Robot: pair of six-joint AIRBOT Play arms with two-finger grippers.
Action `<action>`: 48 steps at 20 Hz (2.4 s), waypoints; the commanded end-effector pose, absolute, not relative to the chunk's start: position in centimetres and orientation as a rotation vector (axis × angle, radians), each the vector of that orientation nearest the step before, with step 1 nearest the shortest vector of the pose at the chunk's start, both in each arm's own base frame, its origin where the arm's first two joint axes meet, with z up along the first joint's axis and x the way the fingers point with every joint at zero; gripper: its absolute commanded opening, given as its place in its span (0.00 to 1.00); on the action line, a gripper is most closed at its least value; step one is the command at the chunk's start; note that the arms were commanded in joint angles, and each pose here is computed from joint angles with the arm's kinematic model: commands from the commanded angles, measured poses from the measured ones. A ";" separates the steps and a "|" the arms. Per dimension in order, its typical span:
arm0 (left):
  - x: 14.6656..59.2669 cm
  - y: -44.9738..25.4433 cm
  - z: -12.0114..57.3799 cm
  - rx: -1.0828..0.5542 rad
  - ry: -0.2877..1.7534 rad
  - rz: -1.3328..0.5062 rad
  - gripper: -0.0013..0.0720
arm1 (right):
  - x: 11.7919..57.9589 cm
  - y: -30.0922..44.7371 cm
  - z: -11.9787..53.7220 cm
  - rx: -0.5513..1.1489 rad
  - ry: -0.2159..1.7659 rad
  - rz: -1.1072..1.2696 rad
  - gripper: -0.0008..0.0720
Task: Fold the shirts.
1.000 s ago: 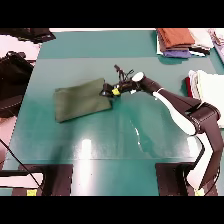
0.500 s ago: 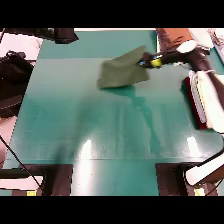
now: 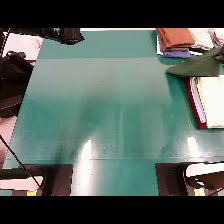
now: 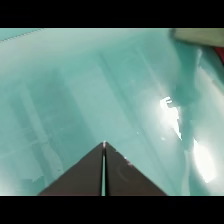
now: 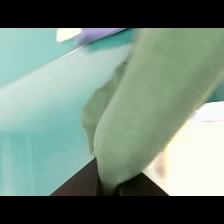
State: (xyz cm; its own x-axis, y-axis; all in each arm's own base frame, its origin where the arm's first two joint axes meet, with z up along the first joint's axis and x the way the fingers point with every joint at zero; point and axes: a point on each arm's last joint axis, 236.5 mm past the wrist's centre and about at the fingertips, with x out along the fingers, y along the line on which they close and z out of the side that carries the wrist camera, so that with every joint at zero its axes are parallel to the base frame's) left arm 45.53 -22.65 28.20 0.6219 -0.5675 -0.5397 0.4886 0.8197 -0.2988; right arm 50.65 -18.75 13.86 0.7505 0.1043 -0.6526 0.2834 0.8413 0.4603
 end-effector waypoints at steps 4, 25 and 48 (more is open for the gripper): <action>45.5 -22.7 28.2 -0.163 0.675 -0.597 0.05 | 49.9 -25.0 19.0 0.536 0.555 -0.222 0.04; 44.8 -22.6 27.4 -0.125 0.712 -0.610 0.05 | 33.0 -22.1 18.0 0.584 0.740 -0.363 0.04; 44.5 -22.6 27.1 -0.098 0.723 -0.622 0.05 | 36.3 4.6 22.1 0.287 0.765 0.282 0.74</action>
State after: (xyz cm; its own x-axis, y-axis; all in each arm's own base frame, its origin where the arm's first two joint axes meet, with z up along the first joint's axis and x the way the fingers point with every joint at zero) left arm 44.46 -22.63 27.00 0.5774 -0.5642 -0.5902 0.4988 0.8160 -0.2921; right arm 35.64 -3.12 20.72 0.7046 0.2014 -0.6804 0.0621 0.9377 0.3419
